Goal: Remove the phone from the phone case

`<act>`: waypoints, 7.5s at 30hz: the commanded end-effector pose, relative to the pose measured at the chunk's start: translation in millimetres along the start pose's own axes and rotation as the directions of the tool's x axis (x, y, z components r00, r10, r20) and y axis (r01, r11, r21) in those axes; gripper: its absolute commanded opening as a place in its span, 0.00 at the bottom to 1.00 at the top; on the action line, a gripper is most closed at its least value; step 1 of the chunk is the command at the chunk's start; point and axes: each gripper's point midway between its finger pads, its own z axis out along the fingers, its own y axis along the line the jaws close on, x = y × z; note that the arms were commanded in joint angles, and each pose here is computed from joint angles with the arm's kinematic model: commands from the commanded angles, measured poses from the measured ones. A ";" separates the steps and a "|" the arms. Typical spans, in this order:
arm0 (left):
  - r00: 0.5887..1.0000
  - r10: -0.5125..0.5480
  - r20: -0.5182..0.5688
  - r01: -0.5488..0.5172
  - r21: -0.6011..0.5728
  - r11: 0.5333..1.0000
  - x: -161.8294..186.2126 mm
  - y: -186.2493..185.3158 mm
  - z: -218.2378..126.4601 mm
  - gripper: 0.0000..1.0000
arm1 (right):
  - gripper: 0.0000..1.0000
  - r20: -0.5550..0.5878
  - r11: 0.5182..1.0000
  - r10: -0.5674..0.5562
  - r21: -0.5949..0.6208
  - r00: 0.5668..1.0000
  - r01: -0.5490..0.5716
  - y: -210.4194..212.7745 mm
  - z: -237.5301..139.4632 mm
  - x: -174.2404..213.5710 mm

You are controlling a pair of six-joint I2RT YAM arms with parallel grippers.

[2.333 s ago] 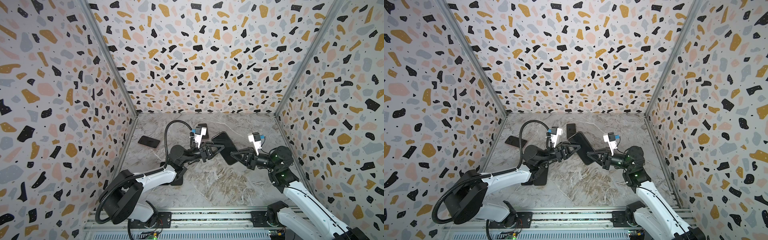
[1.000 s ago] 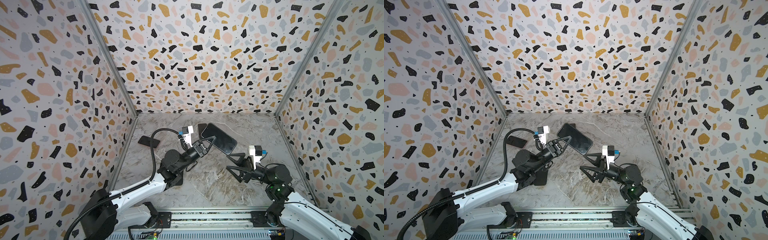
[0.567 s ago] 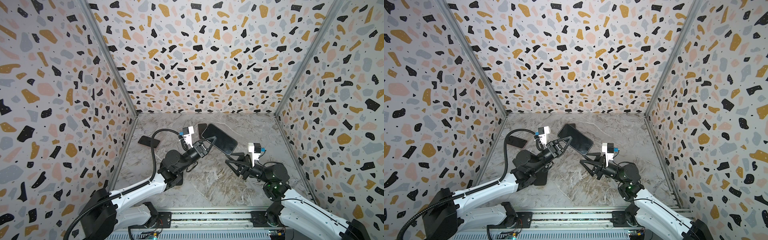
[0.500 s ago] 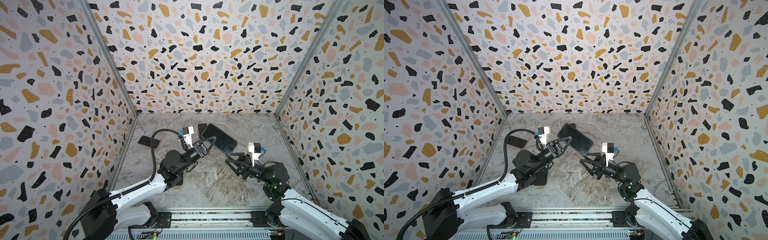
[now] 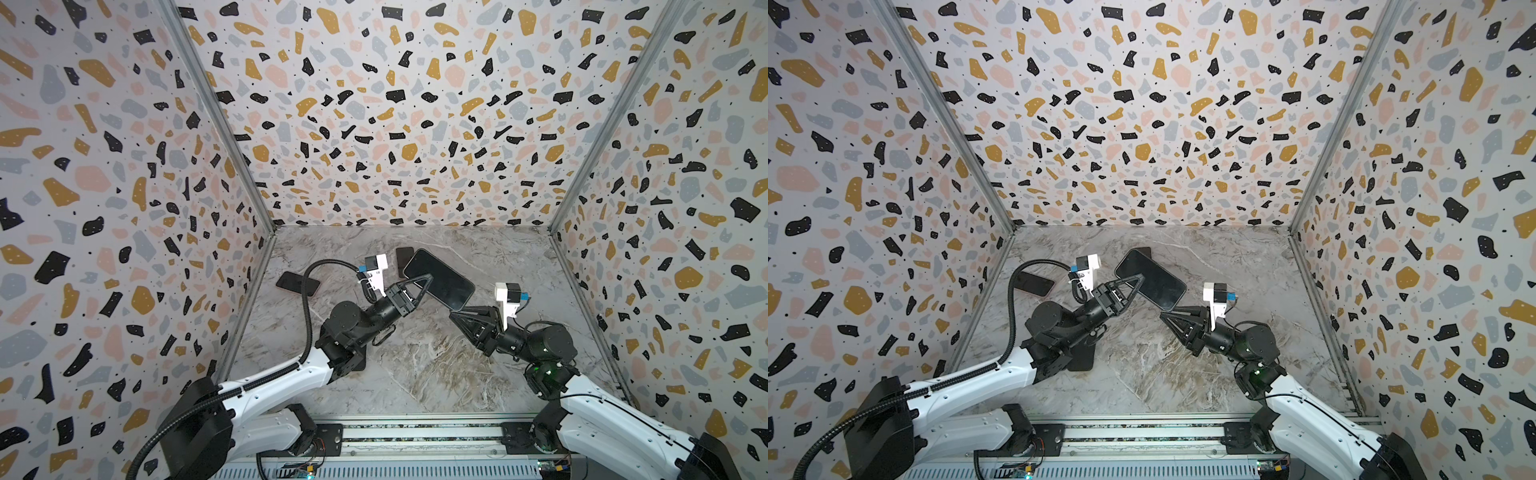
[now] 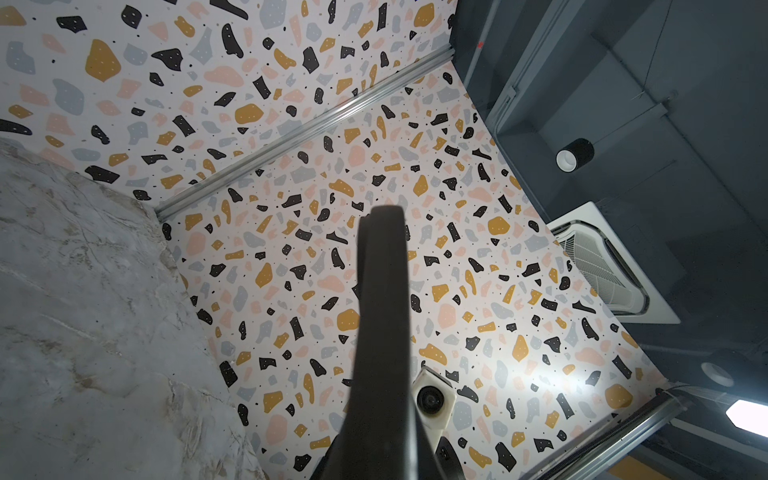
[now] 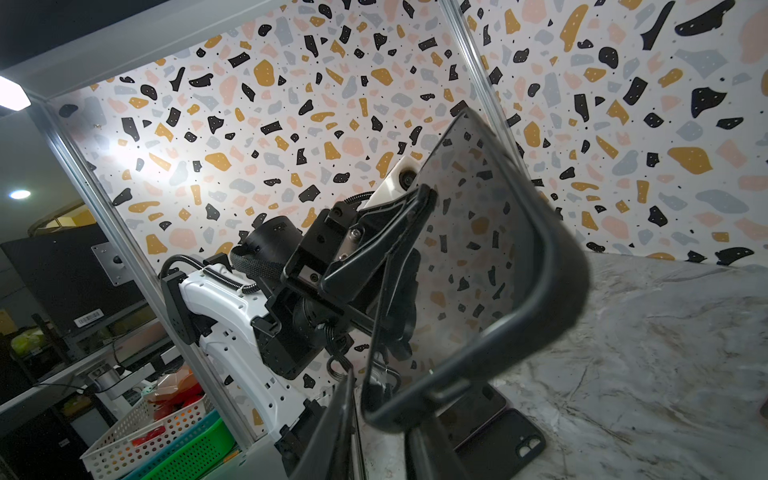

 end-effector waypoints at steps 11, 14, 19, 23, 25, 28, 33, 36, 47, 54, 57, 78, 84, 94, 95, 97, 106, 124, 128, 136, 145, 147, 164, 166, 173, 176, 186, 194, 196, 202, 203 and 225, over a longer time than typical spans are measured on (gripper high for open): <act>1.000 0.009 0.027 -0.013 0.143 0.990 -5.7 -41.0 -1.5 0.00 | 0.00 0.029 0.996 -0.093 -0.014 0.995 0.093 11.2 7.1 -21.7; 1.000 0.000 0.012 -0.002 0.149 0.989 -2.8 -43.1 -0.3 0.00 | 0.00 0.020 0.993 -0.119 0.013 0.993 0.119 6.8 7.6 -21.5; 0.999 -0.022 -0.032 0.027 0.156 0.987 8.0 -45.7 0.7 0.00 | 0.00 0.001 0.978 -0.189 0.089 0.982 0.189 -3.9 8.7 -25.5; 0.997 -0.033 -0.070 0.045 0.165 0.985 18.2 -48.9 -0.6 0.00 | 0.00 -0.023 0.950 -0.260 0.171 0.965 0.260 -16.8 9.6 -31.3; 0.995 -0.035 -0.088 0.049 0.155 0.987 23.8 -47.1 -1.2 0.00 | 0.00 -0.023 0.935 -0.296 0.199 0.955 0.295 -20.7 9.9 -35.8; 0.993 -0.039 -0.109 0.056 0.161 0.985 28.1 -48.8 -2.5 0.00 | 0.00 -0.031 0.908 -0.344 0.241 0.938 0.341 -27.9 10.9 -41.0; 0.990 -0.037 -0.135 0.059 0.165 0.984 33.6 -50.7 -4.8 0.00 | 0.00 -0.036 0.882 -0.380 0.287 0.924 0.374 -38.6 13.3 -44.8; 0.990 -0.019 -0.141 0.043 0.168 0.985 34.1 -52.9 -5.0 0.00 | 0.00 -0.044 0.878 -0.378 0.300 0.925 0.373 -45.2 15.5 -42.7; 0.969 0.119 -0.218 -0.088 0.146 0.985 36.3 -64.5 1.6 0.00 | 0.11 -0.088 0.889 -0.324 0.313 0.942 0.335 -53.7 1.5 -22.1; 0.865 0.362 -0.347 -0.361 0.070 0.930 6.2 -52.2 1.3 0.00 | 0.51 -0.185 0.904 -0.269 0.289 0.945 0.314 -49.2 -33.9 17.8; 0.762 0.471 -0.445 -0.534 -0.019 0.845 -10.4 -28.4 -3.8 0.00 | 0.56 -0.210 0.921 -0.225 0.274 0.951 0.278 -44.6 -40.4 27.2; 0.324 0.532 -0.783 -0.703 0.177 0.689 11.5 20.4 -39.9 0.00 | 0.56 -0.439 0.881 -0.446 -0.059 0.780 0.470 -38.2 -9.9 58.8; 0.323 0.544 -0.774 -0.659 0.229 0.716 24.3 14.3 -38.4 0.00 | 0.46 -0.453 0.882 -0.465 -0.168 0.760 0.440 -35.0 0.6 69.9; 0.333 0.560 -0.759 -0.633 0.261 0.729 29.7 7.5 -36.3 0.00 | 0.45 -0.394 0.862 -0.504 -0.287 0.769 0.418 -12.5 2.8 73.2; 0.335 0.562 -0.757 -0.631 0.263 0.730 30.0 7.2 -35.8 0.00 | 0.44 -0.394 0.862 -0.503 -0.298 0.769 0.410 -10.9 3.0 74.7; 0.340 0.561 -0.755 -0.627 0.263 0.733 30.5 7.4 -34.9 0.00 | 0.43 -0.399 0.863 -0.499 -0.310 0.770 0.398 -9.3 4.1 79.0; 0.353 0.555 -0.753 -0.616 0.260 0.744 33.1 9.2 -34.1 0.00 | 0.37 -0.412 0.873 -0.478 -0.321 0.776 0.367 -11.6 9.4 88.4; 0.365 0.566 -0.739 -0.599 0.280 0.751 36.9 1.7 -38.4 0.00 | 0.34 -0.431 0.888 -0.459 -0.261 0.777 0.379 -24.7 12.4 88.5; 0.365 0.566 -0.739 -0.600 0.278 0.750 37.0 2.5 -38.8 0.00 | 0.30 -0.414 0.879 -0.473 -0.280 0.778 0.386 -20.3 11.3 87.4; 0.391 0.573 -0.720 -0.601 0.272 0.752 33.5 -0.5 -32.7 0.00 | 0.22 -0.410 0.873 -0.480 -0.315 0.776 0.373 -16.0 6.9 94.5; 0.401 0.571 -0.716 -0.598 0.267 0.755 32.6 1.3 -30.9 0.00 | 0.30 -0.397 0.864 -0.492 -0.333 0.775 0.378 -11.5 2.4 96.9; 0.402 0.570 -0.716 -0.600 0.265 0.755 32.0 2.0 -30.6 0.00 | 0.32 -0.395 0.863 -0.493 -0.334 0.775 0.378 -11.1 1.7 97.0; 0.471 0.552 -0.688 -0.563 0.247 0.789 26.7 4.0 -20.9 0.00 | 0.12 -0.359 0.842 -0.524 -0.357 0.772 0.405 -7.4 3.9 93.6; 0.522 0.533 -0.665 -0.540 0.226 0.811 19.8 4.0 -15.3 0.00 | 0.12 -0.344 0.833 -0.537 -0.364 0.771 0.417 -5.1 3.7 92.5; 0.620 0.446 -0.645 -0.453 0.169 0.875 17.3 16.5 -1.3 0.00 | 0.11 -0.259 0.783 -0.594 -0.405 0.762 0.472 8.6 5.0 83.2; 0.657 0.390 -0.645 -0.410 0.128 0.903 17.2 28.5 5.3 0.00 | 0.11 -0.224 0.759 -0.620 -0.415 0.752 0.502 12.5 7.2 78.1; 0.735 0.300 -0.609 -0.298 0.108 0.948 28.0 39.1 10.6 0.00 | 0.02 -0.115 0.691 -0.703 -0.342 0.702 0.636 11.1 20.3 49.4; 0.768 0.290 -0.571 -0.262 0.132 0.956 30.8 26.3 7.0 0.00 | 0.02 -0.139 0.741 -0.657 -0.299 0.741 0.601 -3.5 24.8 52.8; 0.771 0.285 -0.569 -0.257 0.131 0.957 31.3 26.5 5.9 0.00 | 0.02 -0.129 0.749 -0.647 -0.290 0.751 0.596 -3.2 23.6 52.2; 0.793 0.274 -0.545 -0.237 0.139 0.961 28.9 22.1 5.7 0.00 | 0.02 -0.116 0.781 -0.612 -0.243 0.782 0.575 -4.4 17.3 50.2; 0.797 0.274 -0.538 -0.234 0.142 0.962 27.8 20.2 6.4 0.00 | 0.02 -0.119 0.791 -0.600 -0.237 0.791 0.564 -4.8 16.5 50.7; 0.916 0.164 -0.366 -0.120 0.141 0.983 -14.8 -11.8 12.8 0.00 | 0.63 -0.204 0.946 -0.307 0.046 0.930 0.322 -21.4 -13.6 44.6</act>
